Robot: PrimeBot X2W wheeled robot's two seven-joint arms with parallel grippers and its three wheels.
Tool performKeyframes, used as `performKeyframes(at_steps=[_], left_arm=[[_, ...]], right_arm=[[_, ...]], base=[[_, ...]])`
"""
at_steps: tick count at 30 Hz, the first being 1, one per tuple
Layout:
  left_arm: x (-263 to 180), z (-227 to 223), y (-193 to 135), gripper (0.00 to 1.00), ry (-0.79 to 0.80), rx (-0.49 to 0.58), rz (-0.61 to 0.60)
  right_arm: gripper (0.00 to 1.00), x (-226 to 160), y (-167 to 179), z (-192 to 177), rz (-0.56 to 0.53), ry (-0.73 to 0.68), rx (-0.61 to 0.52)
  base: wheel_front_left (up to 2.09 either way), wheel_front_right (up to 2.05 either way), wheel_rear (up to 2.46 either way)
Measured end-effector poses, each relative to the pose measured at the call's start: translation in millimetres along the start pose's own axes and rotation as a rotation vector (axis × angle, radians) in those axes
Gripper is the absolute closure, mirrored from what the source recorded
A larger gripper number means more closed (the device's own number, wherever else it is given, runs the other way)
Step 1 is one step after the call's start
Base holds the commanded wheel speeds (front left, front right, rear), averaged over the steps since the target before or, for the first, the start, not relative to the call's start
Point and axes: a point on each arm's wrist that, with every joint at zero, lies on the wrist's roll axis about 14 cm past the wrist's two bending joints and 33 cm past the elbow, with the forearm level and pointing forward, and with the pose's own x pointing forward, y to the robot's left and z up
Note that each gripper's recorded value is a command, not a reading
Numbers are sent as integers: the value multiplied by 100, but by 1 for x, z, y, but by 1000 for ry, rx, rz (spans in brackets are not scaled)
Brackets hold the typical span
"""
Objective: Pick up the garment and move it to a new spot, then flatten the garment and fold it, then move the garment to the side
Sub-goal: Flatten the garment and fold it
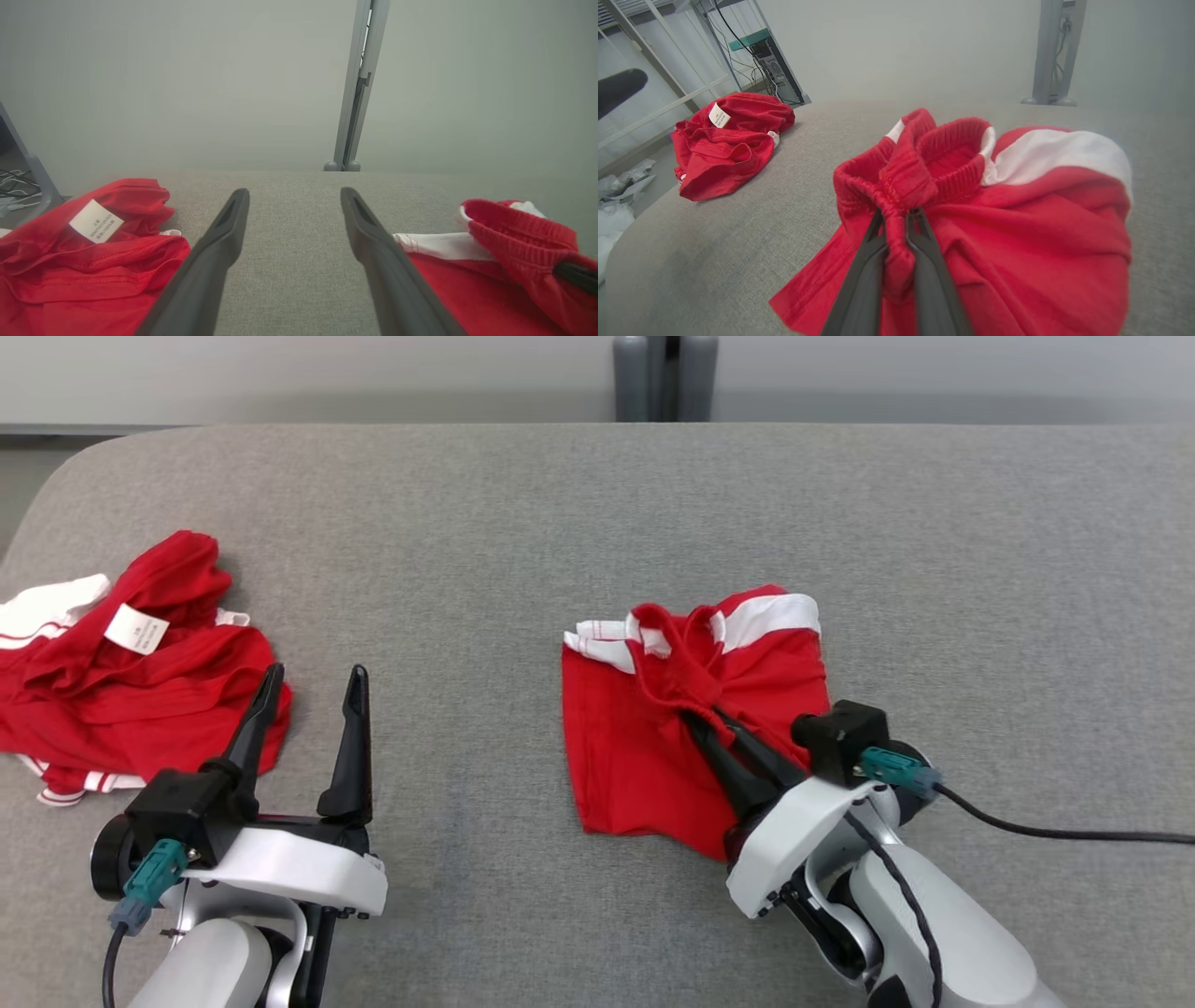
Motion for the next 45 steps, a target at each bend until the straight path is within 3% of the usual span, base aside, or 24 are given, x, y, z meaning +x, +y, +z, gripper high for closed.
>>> performKeyframes(at_steps=[5,6,8,16,23,28,37,45], left_arm=[[-4,-6,8,0,15,-5,25],[-4,-8,10,0,19,-5,29],[-4,-10,11,0,24,-7,31],[3,-13,6,0,22,-13,11],[8,-13,4,0,18,-11,-1],[10,-6,4,0,-3,0,-8],[12,4,0,0,-34,1,-14],[8,7,-1,0,-39,11,-19]], right_arm=[[100,11,21,-27,79,87,4],[91,12,25,-32,93,101,7],[0,12,33,-37,121,113,11],[0,8,62,-49,219,139,3],[0,12,57,-12,200,-11,17],[0,6,27,21,91,-135,33],[0,-48,-73,67,-248,-311,-39],[0,-106,-126,71,-472,-277,-132]], base=[[0,0,0],[0,0,0],[0,0,0],[0,0,0],[0,0,0],[0,0,0],[0,0,0],[0,0,0]])
